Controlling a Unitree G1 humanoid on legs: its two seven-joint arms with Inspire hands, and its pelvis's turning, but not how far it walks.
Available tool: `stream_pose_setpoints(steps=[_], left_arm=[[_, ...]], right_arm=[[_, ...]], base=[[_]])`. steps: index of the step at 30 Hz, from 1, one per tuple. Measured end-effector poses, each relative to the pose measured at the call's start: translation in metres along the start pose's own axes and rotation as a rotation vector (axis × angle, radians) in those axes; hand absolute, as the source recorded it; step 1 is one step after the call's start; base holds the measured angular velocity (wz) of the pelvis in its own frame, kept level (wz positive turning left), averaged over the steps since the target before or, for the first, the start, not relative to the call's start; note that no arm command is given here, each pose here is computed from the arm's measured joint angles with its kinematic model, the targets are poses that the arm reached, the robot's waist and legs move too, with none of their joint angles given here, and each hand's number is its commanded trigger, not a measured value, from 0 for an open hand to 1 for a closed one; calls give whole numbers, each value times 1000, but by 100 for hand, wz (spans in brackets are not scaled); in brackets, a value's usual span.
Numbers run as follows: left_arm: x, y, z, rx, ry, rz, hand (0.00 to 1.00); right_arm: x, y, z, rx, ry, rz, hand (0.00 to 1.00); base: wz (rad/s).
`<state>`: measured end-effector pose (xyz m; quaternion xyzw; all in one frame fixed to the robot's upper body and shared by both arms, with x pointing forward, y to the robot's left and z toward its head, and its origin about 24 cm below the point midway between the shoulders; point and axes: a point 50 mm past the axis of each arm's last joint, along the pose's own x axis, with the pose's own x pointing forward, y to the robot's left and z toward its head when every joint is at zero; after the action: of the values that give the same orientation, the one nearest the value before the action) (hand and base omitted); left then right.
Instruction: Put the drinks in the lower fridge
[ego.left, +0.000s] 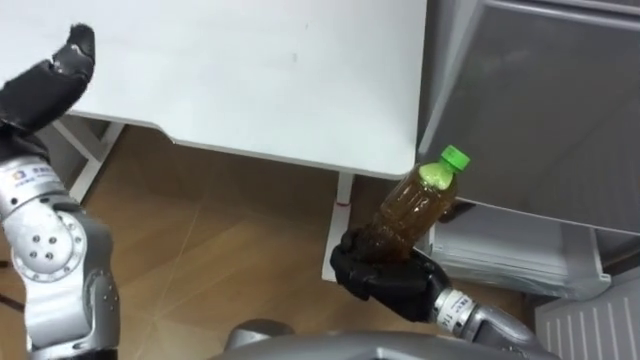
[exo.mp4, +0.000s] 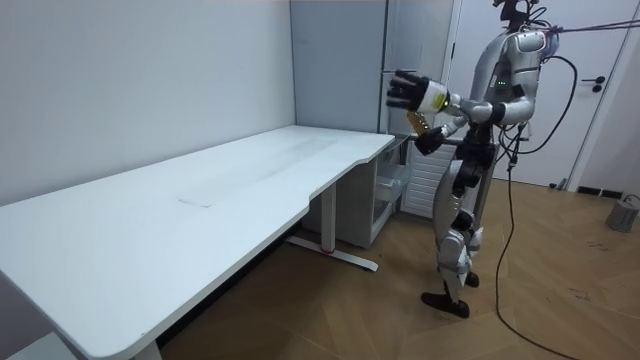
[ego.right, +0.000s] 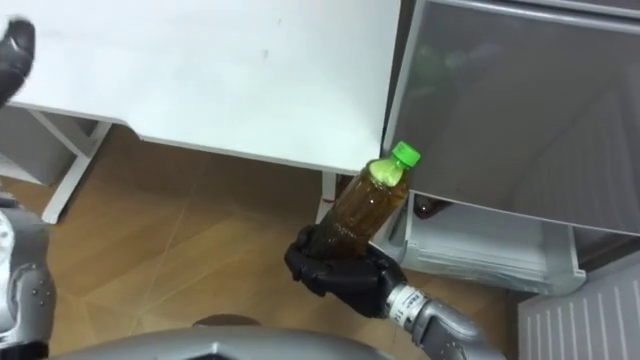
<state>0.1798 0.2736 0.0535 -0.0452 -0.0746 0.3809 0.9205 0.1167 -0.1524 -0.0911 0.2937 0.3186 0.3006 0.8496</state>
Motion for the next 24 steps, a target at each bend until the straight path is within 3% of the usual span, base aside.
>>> stream_pose_setpoints(steps=[5, 12, 24], left_arm=[[-15, 33, -54, -13, 291, 147, 0], [-79, 71, -129, 73, 768, 257, 0], [-144, 111, -171, 250, 1158, 245, 0]], right_arm=[[4, 3, -3, 50, -13, -14, 100], [8, 3, -6, 104, 0, -59, 100], [10, 4, -11, 209, 11, -97, 100]], base=[[0], [0], [-2]])
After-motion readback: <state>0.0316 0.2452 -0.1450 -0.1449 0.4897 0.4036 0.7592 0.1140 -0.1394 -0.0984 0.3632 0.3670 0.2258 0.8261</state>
